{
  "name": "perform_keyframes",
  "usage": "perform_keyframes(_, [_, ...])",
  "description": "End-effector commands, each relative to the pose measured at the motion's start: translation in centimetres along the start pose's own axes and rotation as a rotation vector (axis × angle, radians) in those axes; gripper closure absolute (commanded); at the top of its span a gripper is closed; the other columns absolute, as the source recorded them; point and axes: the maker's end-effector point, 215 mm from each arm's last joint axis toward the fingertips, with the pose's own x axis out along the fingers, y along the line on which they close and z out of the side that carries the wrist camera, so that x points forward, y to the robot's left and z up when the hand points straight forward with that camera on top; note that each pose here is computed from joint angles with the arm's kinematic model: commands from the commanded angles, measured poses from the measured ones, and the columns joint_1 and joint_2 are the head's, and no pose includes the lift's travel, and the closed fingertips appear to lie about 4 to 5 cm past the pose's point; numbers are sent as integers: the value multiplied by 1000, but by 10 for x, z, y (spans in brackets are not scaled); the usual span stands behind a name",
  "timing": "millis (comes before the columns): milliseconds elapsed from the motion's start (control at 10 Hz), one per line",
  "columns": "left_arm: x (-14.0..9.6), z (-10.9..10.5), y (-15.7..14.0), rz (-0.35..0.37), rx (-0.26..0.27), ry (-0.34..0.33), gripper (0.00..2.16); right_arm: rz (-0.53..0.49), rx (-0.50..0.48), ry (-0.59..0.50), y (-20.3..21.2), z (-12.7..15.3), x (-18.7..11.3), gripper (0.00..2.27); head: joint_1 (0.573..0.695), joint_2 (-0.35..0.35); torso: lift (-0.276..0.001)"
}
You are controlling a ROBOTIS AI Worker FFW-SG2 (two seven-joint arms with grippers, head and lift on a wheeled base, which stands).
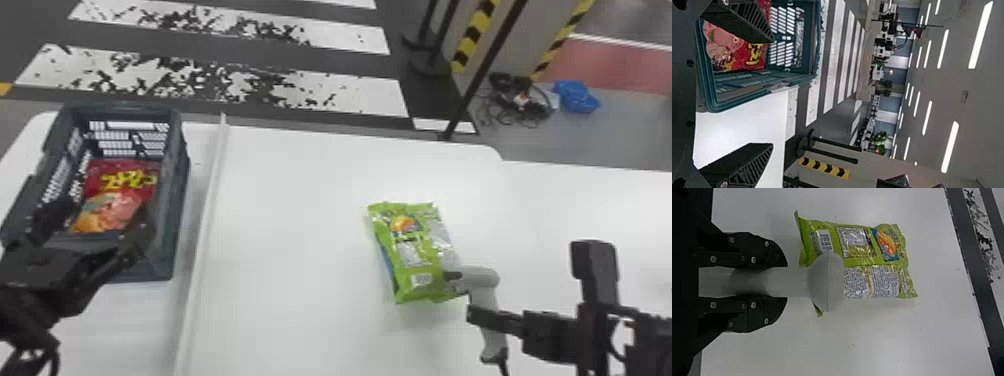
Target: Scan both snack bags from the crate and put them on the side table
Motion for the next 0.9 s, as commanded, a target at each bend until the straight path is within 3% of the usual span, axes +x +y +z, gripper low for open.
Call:
perform_keyframes(0, [0,1,0,0,-1,-2,49,3,0,-2,1,0,0,2250,695,-181,-87])
perform_keyframes(400, [0,-1,0,1,-2,1,49,-55,-13,-127,-43,57,9,2250,695,-197,-87])
perform_keyframes(800, [-1,-2,0,0,-1,3,49,-176,-34,-140,-117,105,33,2250,695,-288,-87])
